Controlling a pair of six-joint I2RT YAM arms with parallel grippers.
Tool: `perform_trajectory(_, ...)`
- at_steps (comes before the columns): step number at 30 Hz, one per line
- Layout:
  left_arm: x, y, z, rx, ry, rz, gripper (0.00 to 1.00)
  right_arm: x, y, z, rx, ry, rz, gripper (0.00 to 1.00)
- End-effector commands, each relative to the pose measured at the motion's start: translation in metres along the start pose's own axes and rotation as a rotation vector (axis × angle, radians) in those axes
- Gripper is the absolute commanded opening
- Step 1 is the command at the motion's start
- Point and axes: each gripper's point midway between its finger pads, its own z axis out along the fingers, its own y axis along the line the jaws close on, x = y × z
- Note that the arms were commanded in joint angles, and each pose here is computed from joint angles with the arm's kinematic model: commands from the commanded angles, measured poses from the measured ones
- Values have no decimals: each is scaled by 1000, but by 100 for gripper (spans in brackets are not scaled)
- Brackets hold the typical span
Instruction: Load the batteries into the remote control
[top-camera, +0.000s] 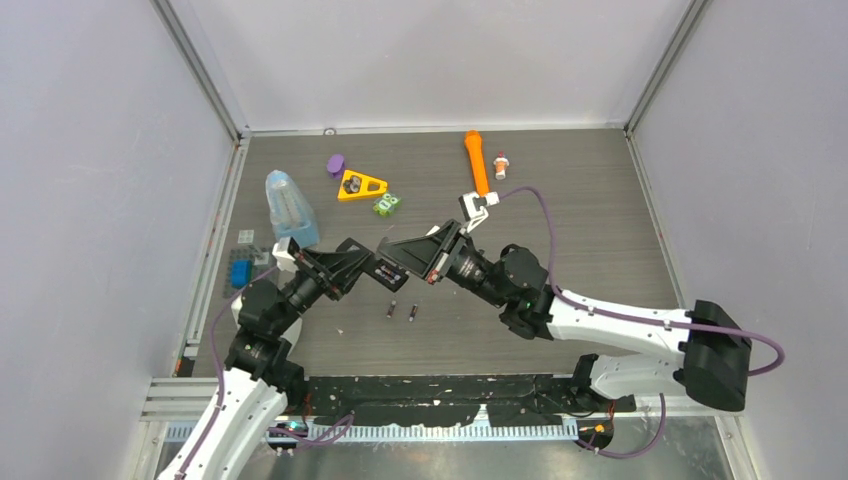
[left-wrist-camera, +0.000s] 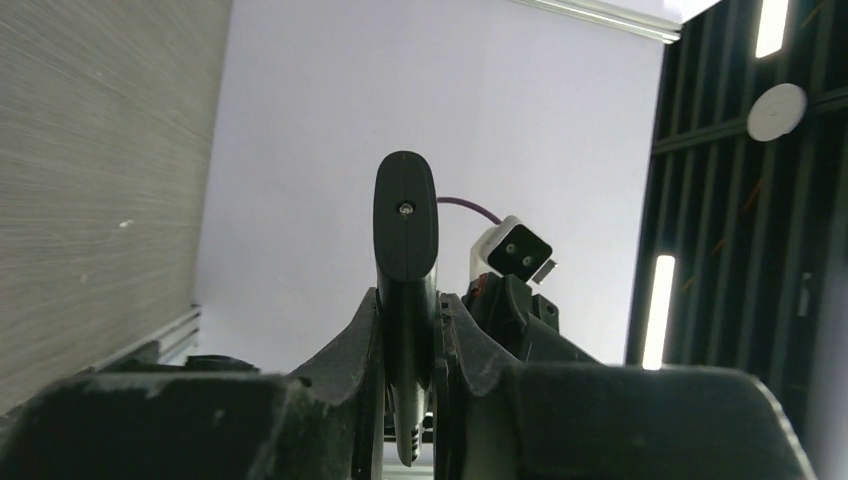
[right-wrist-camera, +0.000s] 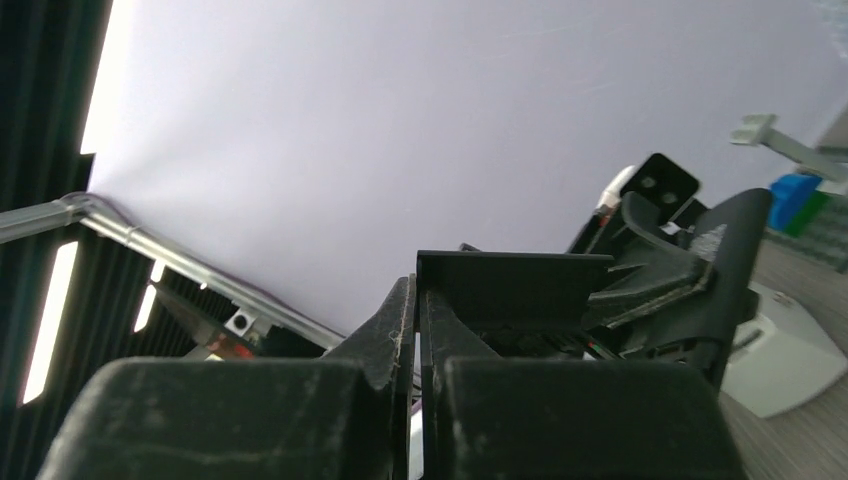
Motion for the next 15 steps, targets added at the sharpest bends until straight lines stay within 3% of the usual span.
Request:
perform_trajectory(1, 15, -50, -6, 133, 52, -50, 0, -4, 64, 11, -249, -27, 30, 5)
perform_trajectory(15, 8, -62, -9, 192, 18, -120, 0, 4, 35, 9, -129, -22, 92, 5)
